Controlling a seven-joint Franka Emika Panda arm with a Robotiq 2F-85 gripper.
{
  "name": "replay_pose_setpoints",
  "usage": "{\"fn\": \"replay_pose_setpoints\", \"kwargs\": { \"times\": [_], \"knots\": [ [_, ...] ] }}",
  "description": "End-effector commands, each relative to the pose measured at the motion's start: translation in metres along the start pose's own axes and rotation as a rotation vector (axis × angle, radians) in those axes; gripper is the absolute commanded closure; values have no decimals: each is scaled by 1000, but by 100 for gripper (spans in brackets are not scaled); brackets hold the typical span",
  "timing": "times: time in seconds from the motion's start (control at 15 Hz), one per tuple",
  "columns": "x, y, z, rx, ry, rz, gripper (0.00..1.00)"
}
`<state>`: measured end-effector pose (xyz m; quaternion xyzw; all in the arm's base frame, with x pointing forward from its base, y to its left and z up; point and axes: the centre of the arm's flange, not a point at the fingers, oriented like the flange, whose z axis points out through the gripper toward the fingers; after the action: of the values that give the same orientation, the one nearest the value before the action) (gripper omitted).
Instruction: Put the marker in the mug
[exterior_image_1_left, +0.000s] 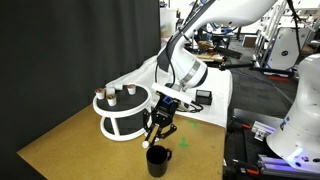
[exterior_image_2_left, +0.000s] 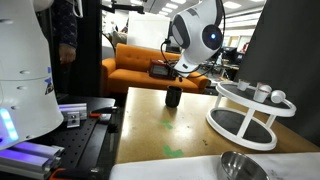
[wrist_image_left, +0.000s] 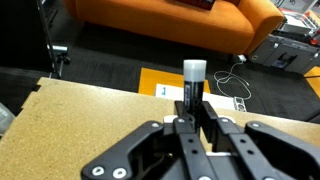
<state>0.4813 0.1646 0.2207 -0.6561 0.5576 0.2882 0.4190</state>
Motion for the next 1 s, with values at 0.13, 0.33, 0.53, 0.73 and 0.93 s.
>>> {"fn": "replay_pose_setpoints", "kwargs": {
  "times": [0.13,0.33,0.53,0.73,0.93],
  "knots": [
    [19,11,14,49,-120,110,95],
    [37,20,15,92,-100,165,95],
    [62,26,14,118,-95,216,95],
    [80,31,17,127,-97,267,95],
    [86,33,20,118,-95,294,56]
  ]
}}
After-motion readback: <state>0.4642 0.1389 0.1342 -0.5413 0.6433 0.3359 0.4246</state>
